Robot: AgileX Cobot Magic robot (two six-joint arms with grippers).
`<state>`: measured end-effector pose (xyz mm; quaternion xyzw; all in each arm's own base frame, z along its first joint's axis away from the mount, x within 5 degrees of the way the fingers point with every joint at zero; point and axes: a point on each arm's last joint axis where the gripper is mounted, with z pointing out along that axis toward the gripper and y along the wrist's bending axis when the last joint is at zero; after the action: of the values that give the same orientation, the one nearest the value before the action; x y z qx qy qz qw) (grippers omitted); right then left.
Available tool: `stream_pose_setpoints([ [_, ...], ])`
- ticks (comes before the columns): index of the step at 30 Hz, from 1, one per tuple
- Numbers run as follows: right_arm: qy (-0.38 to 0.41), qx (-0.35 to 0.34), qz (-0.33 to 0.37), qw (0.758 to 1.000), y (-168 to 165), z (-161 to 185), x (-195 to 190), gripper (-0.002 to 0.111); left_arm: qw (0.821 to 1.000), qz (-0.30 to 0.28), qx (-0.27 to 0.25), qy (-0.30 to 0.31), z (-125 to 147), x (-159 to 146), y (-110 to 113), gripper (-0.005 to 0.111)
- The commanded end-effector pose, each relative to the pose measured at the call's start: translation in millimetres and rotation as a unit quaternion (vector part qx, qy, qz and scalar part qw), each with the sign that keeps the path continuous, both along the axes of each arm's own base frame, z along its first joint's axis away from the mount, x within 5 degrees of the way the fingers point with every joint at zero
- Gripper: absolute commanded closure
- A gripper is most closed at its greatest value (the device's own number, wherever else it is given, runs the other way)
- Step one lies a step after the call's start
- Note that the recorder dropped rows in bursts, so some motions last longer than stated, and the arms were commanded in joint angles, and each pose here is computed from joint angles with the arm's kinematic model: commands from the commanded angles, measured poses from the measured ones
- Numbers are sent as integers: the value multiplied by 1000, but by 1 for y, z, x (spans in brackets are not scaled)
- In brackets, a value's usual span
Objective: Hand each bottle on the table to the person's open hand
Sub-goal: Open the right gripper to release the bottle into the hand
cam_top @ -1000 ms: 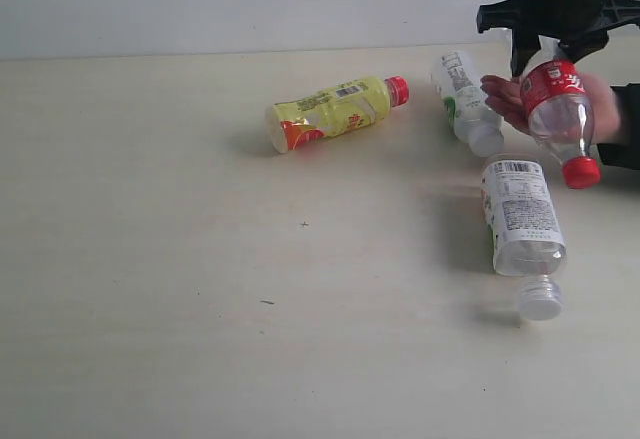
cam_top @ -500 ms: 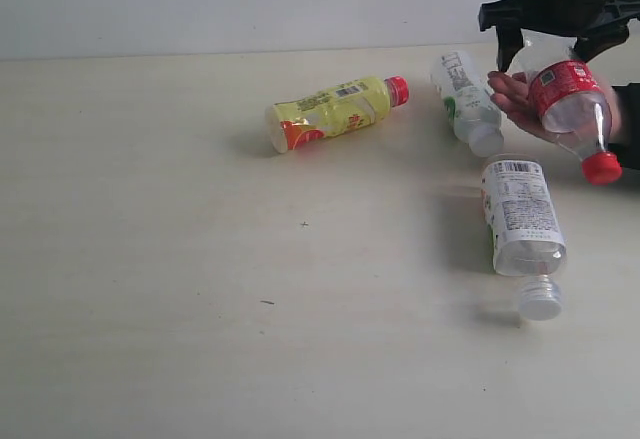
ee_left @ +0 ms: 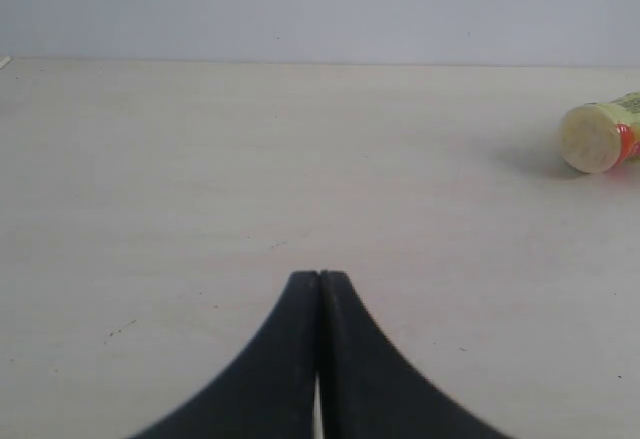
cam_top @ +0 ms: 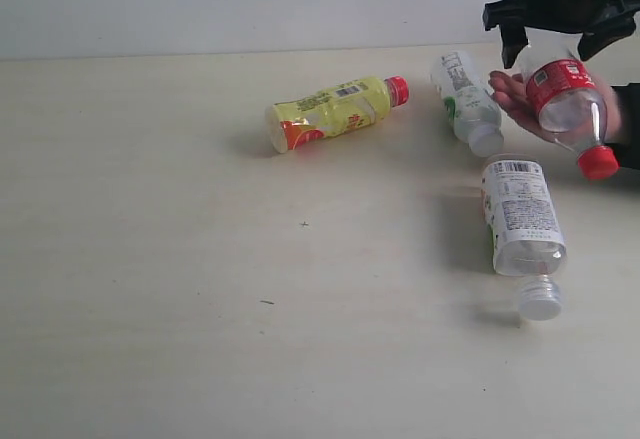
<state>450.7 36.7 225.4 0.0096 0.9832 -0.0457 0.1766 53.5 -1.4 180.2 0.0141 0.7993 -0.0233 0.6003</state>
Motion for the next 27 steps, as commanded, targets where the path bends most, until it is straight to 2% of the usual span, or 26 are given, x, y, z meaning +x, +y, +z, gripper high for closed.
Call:
stream_pose_setpoints([
  [1, -44, 0, 6, 999, -1, 18, 2, 24, 1000, 1, -6, -7, 1, 0, 0, 107],
  [5, -69, 2, 7, 998, -2, 37, -3, 20, 1000, 1, -6, -7, 1, 0, 0, 107],
  [12, -98, -2, 26, 995, -4, 84, -25, 19, 1000, 1, -6, -7, 1, 0, 0, 107],
  [21, -84, -18, 43, 995, -10, 138, -71, 19, 1000, 1, -6, -7, 1, 0, 0, 107],
  [27, -83, 19, 47, 995, -7, 161, -100, 19, 1000, 1, -6, -7, 1, 0, 0, 107],
])
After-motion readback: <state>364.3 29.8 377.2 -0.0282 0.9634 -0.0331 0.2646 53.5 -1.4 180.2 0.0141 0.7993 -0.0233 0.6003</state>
